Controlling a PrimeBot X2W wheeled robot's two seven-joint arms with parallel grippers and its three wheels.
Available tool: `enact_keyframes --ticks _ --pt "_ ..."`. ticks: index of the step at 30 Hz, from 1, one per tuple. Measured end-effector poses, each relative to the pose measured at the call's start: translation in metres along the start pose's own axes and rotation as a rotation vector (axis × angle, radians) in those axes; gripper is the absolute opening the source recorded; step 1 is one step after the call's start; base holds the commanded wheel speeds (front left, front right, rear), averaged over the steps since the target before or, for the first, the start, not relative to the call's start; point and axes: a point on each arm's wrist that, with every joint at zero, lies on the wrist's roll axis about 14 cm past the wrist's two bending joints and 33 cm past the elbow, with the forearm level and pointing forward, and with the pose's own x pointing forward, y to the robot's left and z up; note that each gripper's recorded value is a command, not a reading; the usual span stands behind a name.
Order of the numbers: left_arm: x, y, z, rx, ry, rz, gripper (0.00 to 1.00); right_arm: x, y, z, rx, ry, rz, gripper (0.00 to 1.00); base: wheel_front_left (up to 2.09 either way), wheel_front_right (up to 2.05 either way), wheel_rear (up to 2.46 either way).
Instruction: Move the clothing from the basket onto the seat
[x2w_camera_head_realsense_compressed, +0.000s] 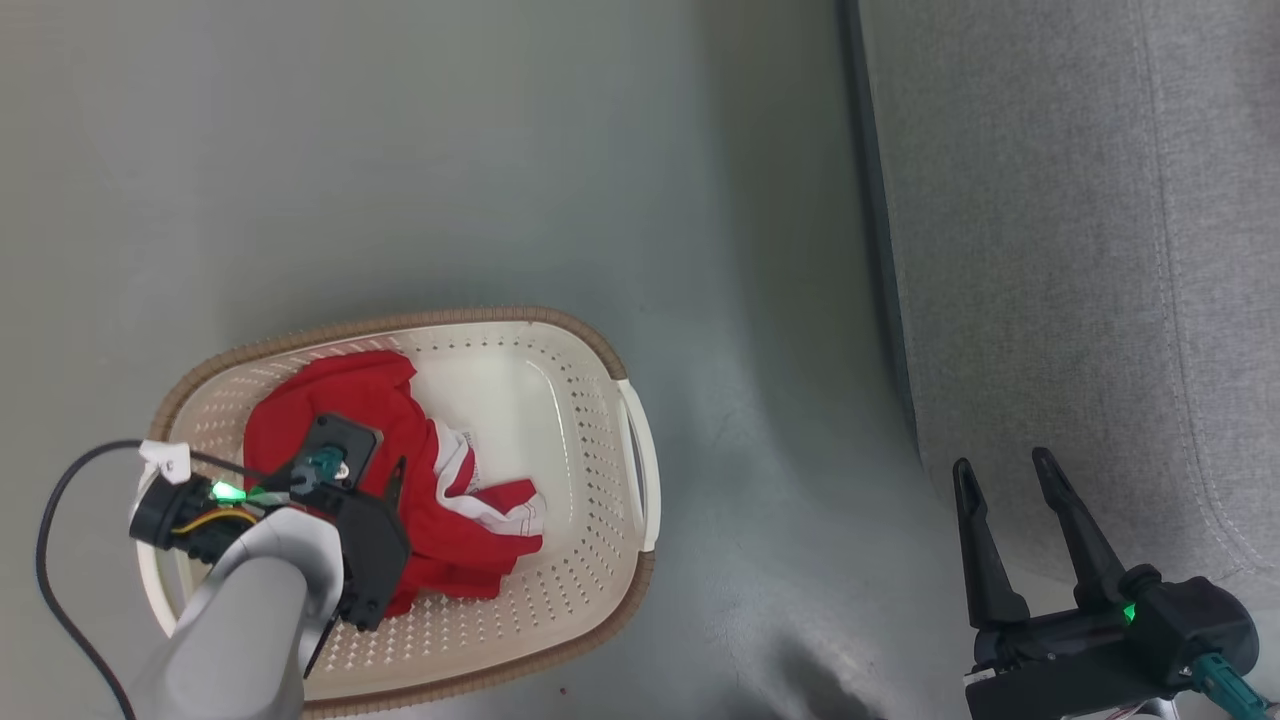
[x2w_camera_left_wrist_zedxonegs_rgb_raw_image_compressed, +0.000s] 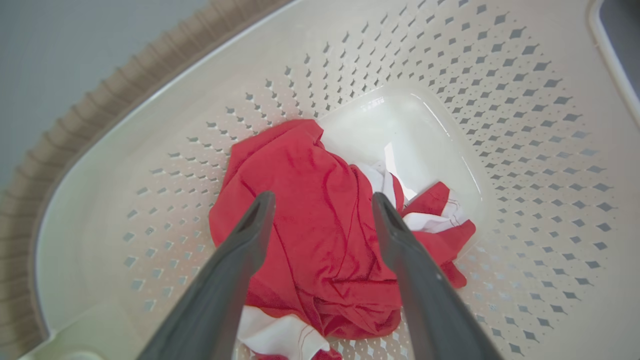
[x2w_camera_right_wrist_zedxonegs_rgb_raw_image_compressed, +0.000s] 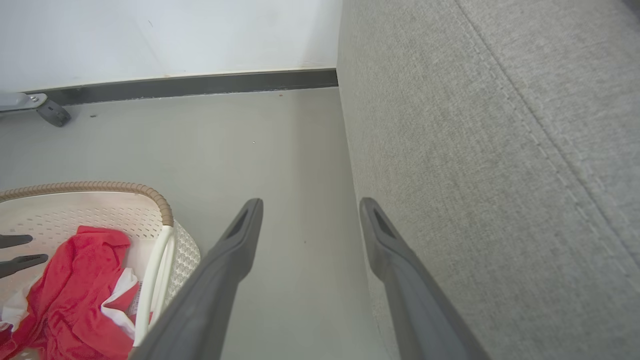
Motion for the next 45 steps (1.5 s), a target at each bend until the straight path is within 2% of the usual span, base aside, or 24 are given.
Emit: enact_keyframes --ticks 10,18,27,45 --pt "0.034 0.0 -0.012 -0.015 0.099 -0.039 1.0 0.018 0.008 -0.009 -0.011 0.013 0.023 1.0 0.0 0.0 0.0" --pt "0.054 -0.018 -0.036 -0.051 0.2 -0.087 1.0 0.027 0.013 -0.021 -0.014 0.038 0.035 1.0 0.0 0.0 0.0" --pt "0.059 -0.048 -0.064 -0.136 0.299 -0.144 1.0 0.033 0.013 -0.028 -0.023 0.051 0.04 1.0 0.0 0.0 0.0" --pt "0.058 -0.046 -0.092 -0.186 0.423 -0.11 1.0 0.044 0.026 -0.009 -0.047 -0.026 0.081 1.0 0.0 0.0 0.0"
